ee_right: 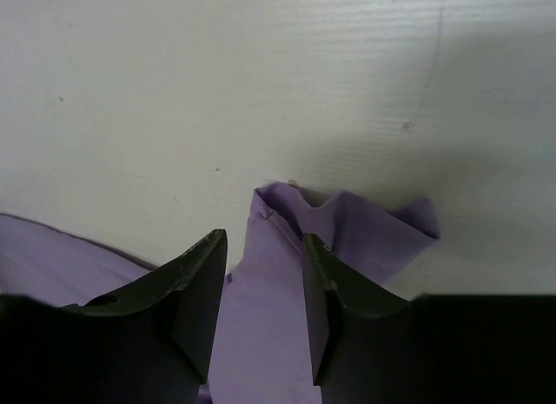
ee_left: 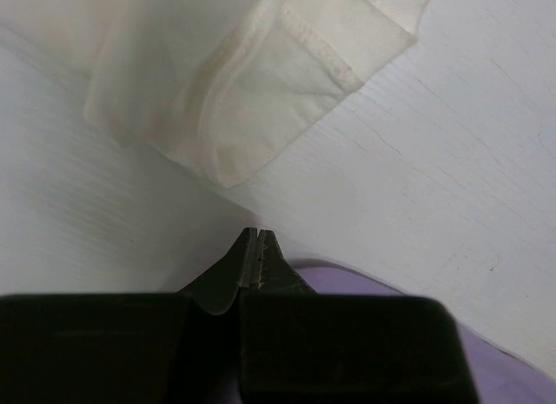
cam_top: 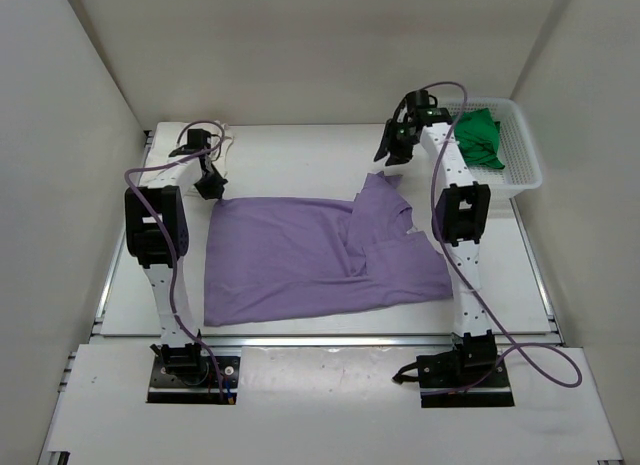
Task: Fold and stack the t-shirts
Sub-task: Grap the side of the flattened tshirt furthest away from the robot with both arms
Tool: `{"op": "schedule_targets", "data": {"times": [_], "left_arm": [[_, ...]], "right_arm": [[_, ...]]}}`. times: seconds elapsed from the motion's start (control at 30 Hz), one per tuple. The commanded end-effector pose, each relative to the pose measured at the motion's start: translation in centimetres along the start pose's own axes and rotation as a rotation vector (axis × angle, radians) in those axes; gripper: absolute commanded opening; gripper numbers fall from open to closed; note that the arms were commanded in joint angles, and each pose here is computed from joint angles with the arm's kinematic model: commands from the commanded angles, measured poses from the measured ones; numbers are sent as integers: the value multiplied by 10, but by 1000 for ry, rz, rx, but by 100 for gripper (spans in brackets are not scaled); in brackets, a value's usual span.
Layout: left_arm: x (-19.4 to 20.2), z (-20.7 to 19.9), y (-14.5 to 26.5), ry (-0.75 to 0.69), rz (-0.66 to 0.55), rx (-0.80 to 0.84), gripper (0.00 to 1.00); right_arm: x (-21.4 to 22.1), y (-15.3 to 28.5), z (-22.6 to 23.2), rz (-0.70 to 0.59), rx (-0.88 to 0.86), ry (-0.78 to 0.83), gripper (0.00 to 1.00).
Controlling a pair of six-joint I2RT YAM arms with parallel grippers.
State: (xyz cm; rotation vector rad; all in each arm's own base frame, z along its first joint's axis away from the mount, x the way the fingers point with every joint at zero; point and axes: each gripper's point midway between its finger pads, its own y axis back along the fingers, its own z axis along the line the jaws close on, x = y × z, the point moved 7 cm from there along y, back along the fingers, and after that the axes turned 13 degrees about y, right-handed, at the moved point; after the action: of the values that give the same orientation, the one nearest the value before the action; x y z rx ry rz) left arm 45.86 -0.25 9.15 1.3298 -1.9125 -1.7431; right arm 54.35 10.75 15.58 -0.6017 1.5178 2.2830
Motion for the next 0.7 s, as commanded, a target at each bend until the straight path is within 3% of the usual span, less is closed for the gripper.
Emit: {"op": "schedule_targets", "data": {"times": [0.0, 0.17, 0.37, 0.5, 0.57, 0.67], "left_arm": [[-16, -13, 32, 4, -58, 65, 0], [-17, -15, 31, 16, -54, 74, 0], [-12, -16, 30, 10, -42, 78, 0], [-13, -15, 28, 10, -42, 75, 0], [-13, -17, 28, 10, -46, 75, 0], [-17, -19, 30, 14, -51, 82, 0]], "right_arm": [[4, -4, 10, 15, -8, 29, 37], [26, -31, 4, 107, 78, 16, 37], [20, -38, -6, 75, 151, -1, 37], [21, -44, -3, 76, 104, -4, 34], [26, -47, 5, 99, 43, -5, 27], [18, -37, 13, 72, -5, -10, 32]]}}
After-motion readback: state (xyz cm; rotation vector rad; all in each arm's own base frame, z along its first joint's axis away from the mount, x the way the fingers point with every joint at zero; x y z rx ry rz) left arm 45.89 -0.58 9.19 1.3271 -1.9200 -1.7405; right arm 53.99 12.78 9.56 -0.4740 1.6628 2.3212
